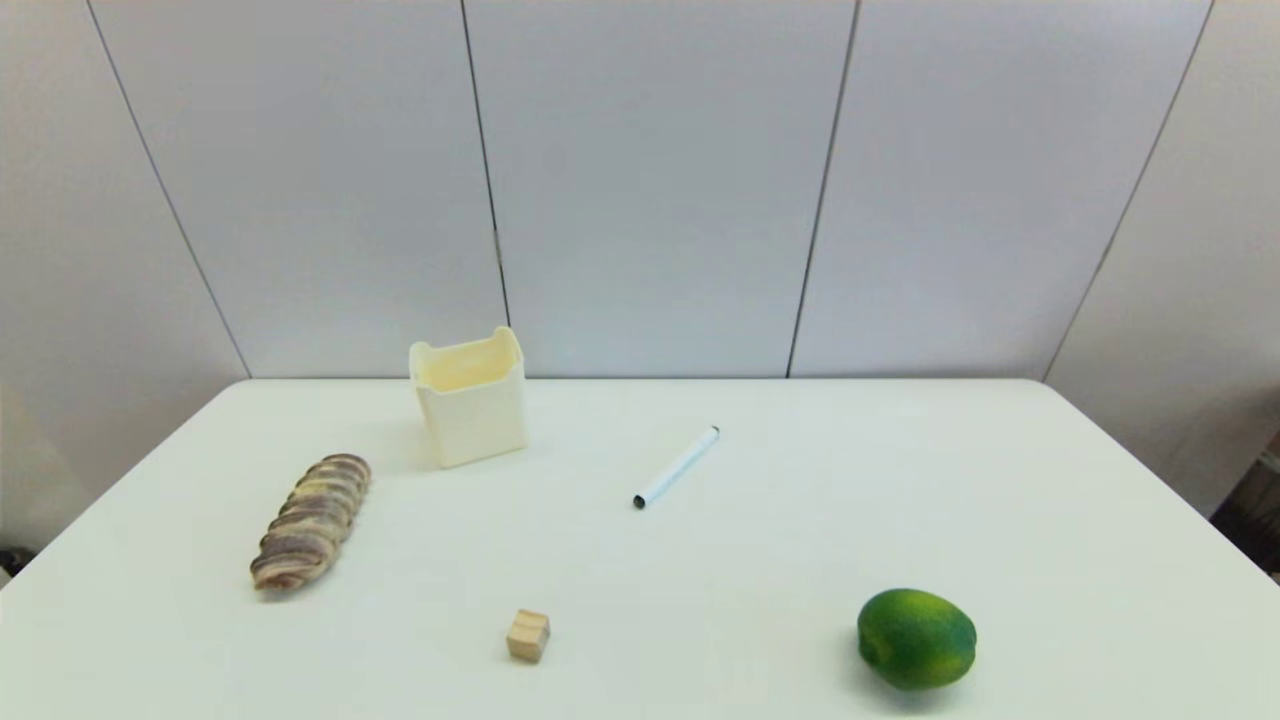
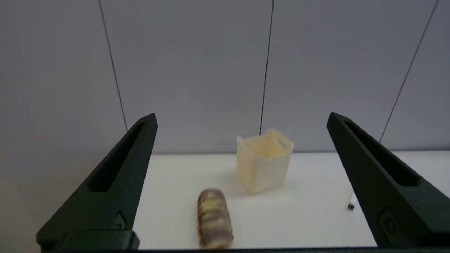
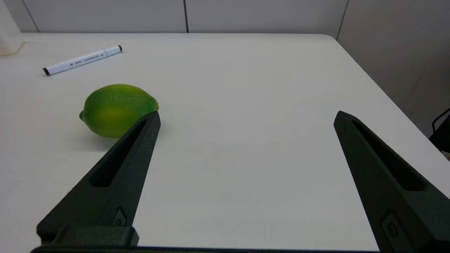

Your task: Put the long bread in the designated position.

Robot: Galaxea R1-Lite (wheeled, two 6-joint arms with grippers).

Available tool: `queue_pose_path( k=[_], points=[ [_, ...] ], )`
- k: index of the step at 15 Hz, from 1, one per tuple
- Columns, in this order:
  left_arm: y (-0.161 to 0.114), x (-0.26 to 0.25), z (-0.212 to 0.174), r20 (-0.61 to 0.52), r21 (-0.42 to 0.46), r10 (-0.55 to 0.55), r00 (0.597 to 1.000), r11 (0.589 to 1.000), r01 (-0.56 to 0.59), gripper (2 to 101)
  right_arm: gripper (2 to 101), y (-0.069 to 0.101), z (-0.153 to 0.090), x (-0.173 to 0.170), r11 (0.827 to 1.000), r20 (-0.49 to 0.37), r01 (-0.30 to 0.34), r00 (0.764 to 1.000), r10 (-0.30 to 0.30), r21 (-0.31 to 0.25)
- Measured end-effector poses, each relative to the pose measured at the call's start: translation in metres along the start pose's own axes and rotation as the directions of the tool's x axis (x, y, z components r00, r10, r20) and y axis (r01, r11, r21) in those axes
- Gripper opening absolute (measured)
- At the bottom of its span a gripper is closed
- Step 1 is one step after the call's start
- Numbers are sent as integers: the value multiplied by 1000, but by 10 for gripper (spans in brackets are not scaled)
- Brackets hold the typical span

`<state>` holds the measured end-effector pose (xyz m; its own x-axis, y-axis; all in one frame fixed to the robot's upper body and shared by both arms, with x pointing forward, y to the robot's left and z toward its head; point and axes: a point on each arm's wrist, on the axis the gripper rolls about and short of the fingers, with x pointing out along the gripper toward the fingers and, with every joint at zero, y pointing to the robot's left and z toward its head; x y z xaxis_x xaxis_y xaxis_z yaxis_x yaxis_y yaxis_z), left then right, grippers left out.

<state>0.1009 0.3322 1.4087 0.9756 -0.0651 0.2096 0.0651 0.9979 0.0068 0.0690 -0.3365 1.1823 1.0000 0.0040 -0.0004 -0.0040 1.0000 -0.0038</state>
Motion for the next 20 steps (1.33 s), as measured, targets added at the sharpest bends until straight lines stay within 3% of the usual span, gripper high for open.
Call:
queue_pose_path(
  k=[3, 5, 8, 11, 15, 20],
  points=[
    [3, 81, 29, -81, 17, -32, 996, 999, 34, 979, 980, 0, 0, 0, 1000, 0, 0, 1000, 0, 0],
    [5, 137, 19, -185, 44, -53, 981, 997, 62, 979, 980, 0, 0, 0, 1000, 0, 0, 1000, 0, 0],
    [8, 199, -21, -368, 62, -65, 928, 994, 94, 979, 980, 0, 0, 0, 1000, 0, 0, 1000, 0, 0],
    [9, 233, -67, -552, 43, -68, 831, 993, 110, 979, 980, 0, 0, 0, 1000, 0, 0, 1000, 0, 0],
    [13, 247, -116, -757, 8, -61, 650, 995, 102, 979, 979, 0, 0, 0, 1000, 0, 0, 1000, 0, 0],
    [22, 257, -154, -860, 42, 19, 510, 999, 34, 979, 980, 0, 0, 0, 1000, 0, 0, 1000, 0, 0]
  ],
)
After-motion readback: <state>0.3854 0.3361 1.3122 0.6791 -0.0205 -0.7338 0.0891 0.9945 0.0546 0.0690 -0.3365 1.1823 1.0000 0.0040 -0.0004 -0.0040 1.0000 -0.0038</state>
